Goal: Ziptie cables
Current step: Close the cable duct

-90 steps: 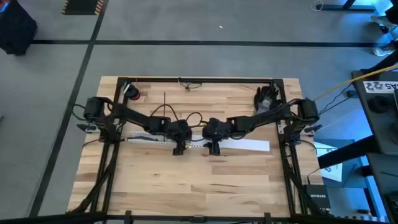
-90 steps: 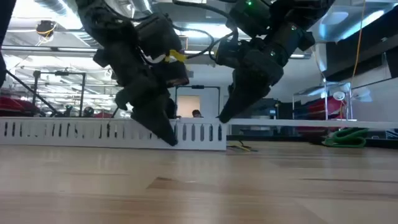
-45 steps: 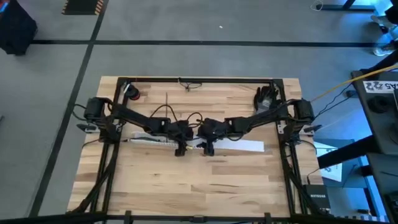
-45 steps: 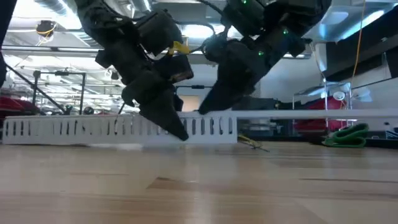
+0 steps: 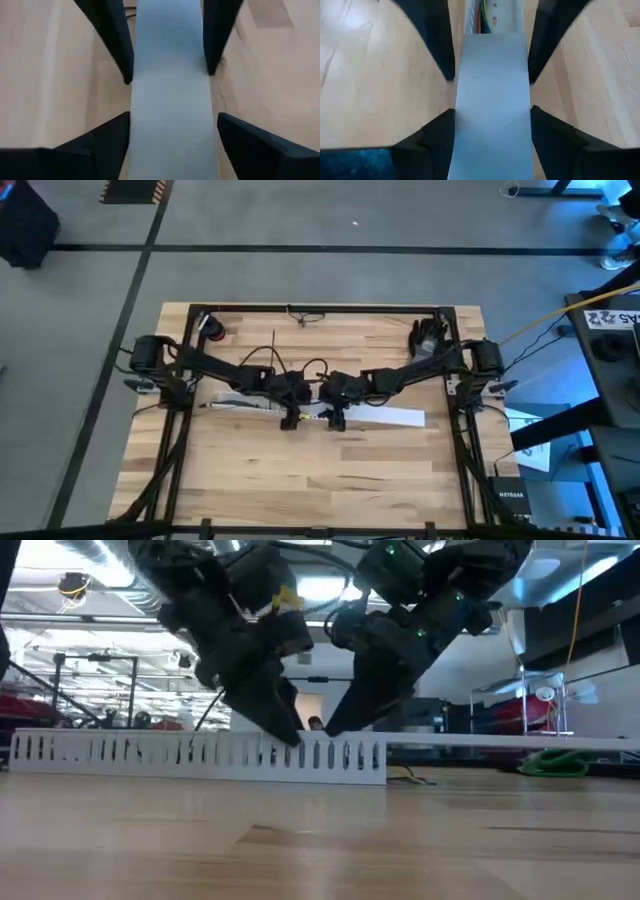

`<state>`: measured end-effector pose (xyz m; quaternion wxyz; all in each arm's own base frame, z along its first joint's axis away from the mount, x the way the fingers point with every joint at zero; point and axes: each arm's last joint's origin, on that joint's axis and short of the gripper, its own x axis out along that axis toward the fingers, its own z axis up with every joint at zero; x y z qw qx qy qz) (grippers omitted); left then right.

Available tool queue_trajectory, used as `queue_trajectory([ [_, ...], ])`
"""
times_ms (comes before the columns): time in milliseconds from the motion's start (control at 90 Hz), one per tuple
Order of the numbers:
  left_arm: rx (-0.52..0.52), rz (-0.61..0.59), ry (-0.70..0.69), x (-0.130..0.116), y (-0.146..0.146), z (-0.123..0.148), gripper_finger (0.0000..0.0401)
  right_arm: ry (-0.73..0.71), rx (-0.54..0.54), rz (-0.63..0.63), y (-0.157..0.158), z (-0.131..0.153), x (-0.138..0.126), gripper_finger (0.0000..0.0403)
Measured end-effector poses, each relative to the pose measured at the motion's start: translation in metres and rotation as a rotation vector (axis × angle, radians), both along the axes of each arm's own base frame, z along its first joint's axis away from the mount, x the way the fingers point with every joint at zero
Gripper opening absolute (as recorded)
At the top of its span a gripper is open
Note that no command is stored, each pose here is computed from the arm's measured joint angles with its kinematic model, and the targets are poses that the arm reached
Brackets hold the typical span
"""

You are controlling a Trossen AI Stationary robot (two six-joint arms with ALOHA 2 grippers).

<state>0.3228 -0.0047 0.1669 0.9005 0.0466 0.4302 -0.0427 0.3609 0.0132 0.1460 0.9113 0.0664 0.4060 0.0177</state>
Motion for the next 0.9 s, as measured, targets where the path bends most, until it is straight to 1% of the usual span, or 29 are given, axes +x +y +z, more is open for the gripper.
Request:
queue_trajectory([
  [133, 0.049, 0.016, 0.09, -0.021, 0.002, 0.017, 0.029, 0.002, 0.004, 0.005, 0.0, 0.0, 0.0, 0.0225],
  [200, 0.057, 0.024, 0.119, -0.028, 0.002, 0.023, 0.029, 0.003, 0.004, 0.005, 0.0, 0.0, 0.0, 0.0225],
  [333, 0.047, 0.031, 0.166, -0.041, 0.002, 0.009, 0.029, 0.002, 0.002, 0.008, 0.0, 0.0, 0.0, 0.0225],
  [489, -0.02, 0.053, 0.136, -0.05, 0.001, -0.012, 0.029, 0.002, -0.001, 0.008, 0.0, 0.0, 0.0, 0.0225],
  [600, -0.053, 0.088, 0.074, -0.054, 0.001, -0.023, 0.029, 0.002, -0.005, 0.005, 0.0, -0.001, 0.0, 0.0225],
  [689, -0.063, 0.089, 0.008, -0.054, 0.001, -0.027, 0.0287, 0.001, -0.005, 0.005, 0.0, -0.001, 0.0, 0.0225],
  [756, -0.066, 0.091, -0.013, -0.053, 0.0, -0.03, 0.0274, -0.001, -0.005, 0.005, 0.0, -0.001, 0.0, 0.0225],
  [900, -0.086, 0.102, -0.012, -0.048, 0.0, -0.038, 0.0226, -0.003, -0.003, 0.006, 0.0, -0.001, 0.0, 0.0225],
])
